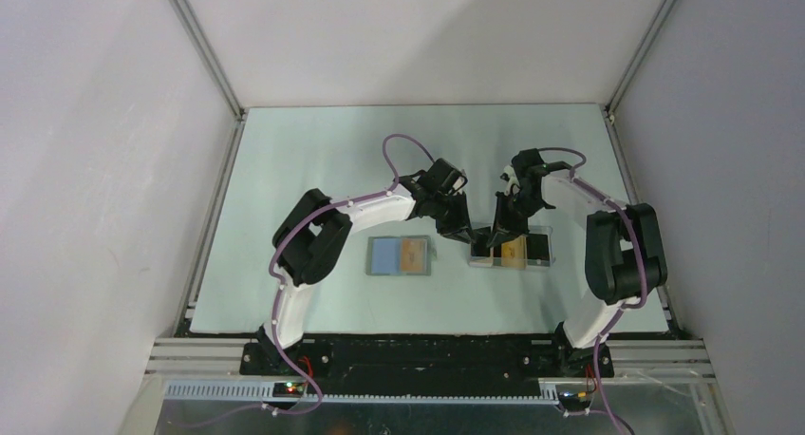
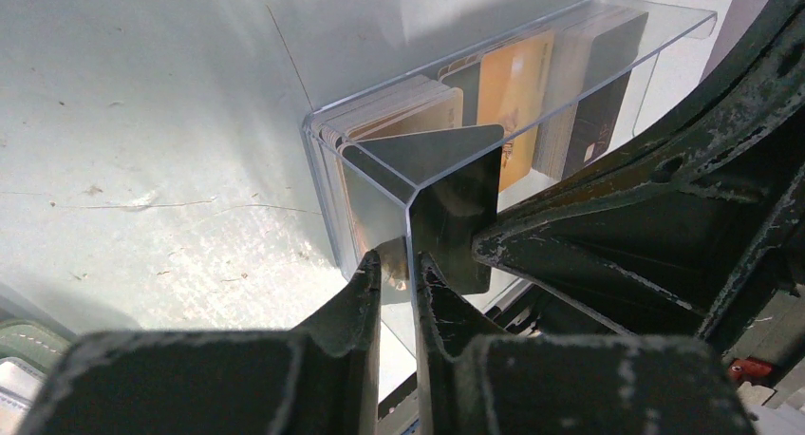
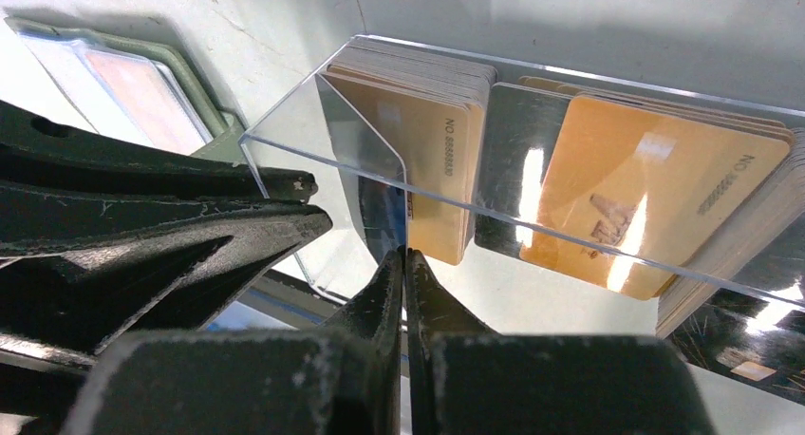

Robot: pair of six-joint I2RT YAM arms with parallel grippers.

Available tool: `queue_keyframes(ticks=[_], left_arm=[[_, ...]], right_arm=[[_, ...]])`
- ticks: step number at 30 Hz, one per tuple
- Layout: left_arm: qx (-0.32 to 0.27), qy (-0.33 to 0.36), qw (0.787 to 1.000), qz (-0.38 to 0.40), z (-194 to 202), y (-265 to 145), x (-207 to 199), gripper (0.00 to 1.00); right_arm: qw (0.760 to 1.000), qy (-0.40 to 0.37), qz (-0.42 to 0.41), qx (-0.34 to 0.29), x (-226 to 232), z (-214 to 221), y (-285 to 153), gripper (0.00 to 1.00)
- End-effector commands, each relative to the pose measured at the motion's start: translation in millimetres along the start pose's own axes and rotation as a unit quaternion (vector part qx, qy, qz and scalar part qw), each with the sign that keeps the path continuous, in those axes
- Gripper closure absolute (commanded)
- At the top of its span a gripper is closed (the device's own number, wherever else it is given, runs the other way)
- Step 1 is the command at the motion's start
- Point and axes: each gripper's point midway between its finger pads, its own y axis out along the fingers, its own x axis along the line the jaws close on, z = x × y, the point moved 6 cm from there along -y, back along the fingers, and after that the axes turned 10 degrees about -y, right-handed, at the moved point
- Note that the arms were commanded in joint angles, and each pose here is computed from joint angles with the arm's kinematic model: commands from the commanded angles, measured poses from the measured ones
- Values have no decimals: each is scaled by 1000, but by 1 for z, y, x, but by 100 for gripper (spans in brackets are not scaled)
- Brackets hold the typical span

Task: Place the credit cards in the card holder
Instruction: Pick up the credit card from the storage box.

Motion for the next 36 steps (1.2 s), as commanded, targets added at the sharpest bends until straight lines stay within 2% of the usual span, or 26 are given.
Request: queue_keyframes(ticks=[1, 8, 10, 14, 16, 17, 20, 23, 25, 28, 30, 33, 35, 36], left_arm=[[5, 8, 998, -68, 8, 18, 35, 92], [3, 9, 998, -69, 8, 17, 34, 92], [2, 10, 998, -69, 8, 16, 34, 92], [-4, 11, 998, -68, 6, 13, 32, 91], [-6, 12, 998, -68, 6, 12, 31, 91], [-7, 13, 998, -68, 6, 12, 31, 91], [-11, 13, 998, -69, 5, 10, 30, 91], [-27, 20, 997, -64, 2, 1, 23, 91], [-48, 27, 997, -52, -3, -12, 12, 84], [-96, 38, 994, -31, -14, -42, -9, 54], [-127, 43, 991, -10, -20, -68, -23, 43], [-165, 43, 985, 17, -25, -108, -34, 34], [-179, 35, 983, 19, -26, -126, -24, 32], [-181, 23, 983, 5, -28, -128, -7, 32]], right_arm=[[997, -27, -62, -39, 26, -17, -2, 100], [998, -26, -57, -33, 27, -19, 9, 98], [998, -28, -56, -31, 27, -19, 13, 87], [996, -31, -70, -34, 33, -22, 17, 78], [995, -31, -89, -33, 38, -23, 18, 77], [995, -29, -91, -34, 39, -24, 18, 78], [996, -28, -82, -36, 38, -24, 19, 91], [997, -33, -62, -39, 34, -22, 15, 98], [997, -37, -48, -42, 33, -18, 8, 100], [996, -51, -36, -59, 37, -21, -6, 100], [995, -62, -39, -72, 44, -24, -19, 100], [991, -83, -45, -93, 54, -26, -35, 100], [988, -96, -48, -109, 62, -29, -46, 100], [986, -106, -50, -119, 68, -30, -52, 100]])
